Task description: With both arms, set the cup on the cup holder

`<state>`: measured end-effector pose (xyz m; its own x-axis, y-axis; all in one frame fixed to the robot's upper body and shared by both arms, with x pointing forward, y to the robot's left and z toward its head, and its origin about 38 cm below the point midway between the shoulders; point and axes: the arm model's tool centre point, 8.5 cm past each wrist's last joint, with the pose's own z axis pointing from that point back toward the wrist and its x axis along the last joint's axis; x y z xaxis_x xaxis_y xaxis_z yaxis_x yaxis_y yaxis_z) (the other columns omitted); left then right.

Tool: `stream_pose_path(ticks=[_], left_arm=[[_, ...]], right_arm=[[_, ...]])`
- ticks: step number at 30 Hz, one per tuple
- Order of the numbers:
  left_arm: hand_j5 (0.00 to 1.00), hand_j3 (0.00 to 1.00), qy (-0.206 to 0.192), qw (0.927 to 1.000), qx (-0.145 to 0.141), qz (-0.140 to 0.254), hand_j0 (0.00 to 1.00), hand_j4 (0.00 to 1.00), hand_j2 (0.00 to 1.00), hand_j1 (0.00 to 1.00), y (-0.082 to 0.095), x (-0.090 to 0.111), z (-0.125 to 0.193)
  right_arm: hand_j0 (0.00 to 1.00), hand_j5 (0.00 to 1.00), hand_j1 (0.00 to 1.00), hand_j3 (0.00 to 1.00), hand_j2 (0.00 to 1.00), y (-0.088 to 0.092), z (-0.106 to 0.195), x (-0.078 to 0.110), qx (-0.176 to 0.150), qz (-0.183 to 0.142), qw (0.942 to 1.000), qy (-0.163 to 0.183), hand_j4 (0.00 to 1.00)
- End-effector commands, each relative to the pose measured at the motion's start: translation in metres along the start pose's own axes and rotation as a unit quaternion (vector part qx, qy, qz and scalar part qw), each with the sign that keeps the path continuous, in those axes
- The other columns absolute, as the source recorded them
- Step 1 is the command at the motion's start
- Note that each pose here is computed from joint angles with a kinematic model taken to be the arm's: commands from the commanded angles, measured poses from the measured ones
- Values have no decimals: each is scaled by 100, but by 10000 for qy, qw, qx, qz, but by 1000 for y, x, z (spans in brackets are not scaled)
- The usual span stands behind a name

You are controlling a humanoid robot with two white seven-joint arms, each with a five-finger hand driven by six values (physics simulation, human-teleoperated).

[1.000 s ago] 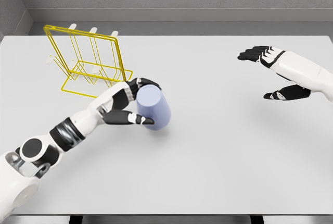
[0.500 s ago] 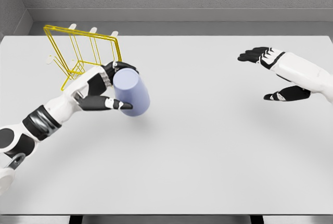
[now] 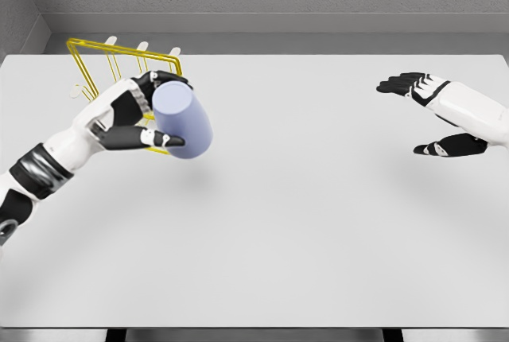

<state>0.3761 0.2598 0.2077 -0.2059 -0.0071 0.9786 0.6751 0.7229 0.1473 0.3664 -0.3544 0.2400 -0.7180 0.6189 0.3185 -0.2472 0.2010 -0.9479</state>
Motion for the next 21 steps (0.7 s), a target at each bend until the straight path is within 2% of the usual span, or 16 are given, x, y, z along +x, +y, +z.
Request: stream_pose_path(ticks=[1, 8, 21], left_arm=[[62, 62, -28, 10000, 53, 25, 62, 62, 62, 62, 5, 3, 2], [62, 62, -54, 9997, 243, -14, 62, 62, 62, 62, 20, 10, 7], [62, 62, 71, 9984, 561, -41, 62, 62, 62, 62, 46, 3, 9]], right_arm=[[100, 100, 100, 100, 100, -2, -1, 1, -33, -14, 10000, -26, 100], [100, 100, 100, 100, 100, -4, -2, 7, -40, 50, 9999, -95, 100], [100, 100, 100, 100, 100, -4, -3, 7, -41, 54, 9999, -101, 100]])
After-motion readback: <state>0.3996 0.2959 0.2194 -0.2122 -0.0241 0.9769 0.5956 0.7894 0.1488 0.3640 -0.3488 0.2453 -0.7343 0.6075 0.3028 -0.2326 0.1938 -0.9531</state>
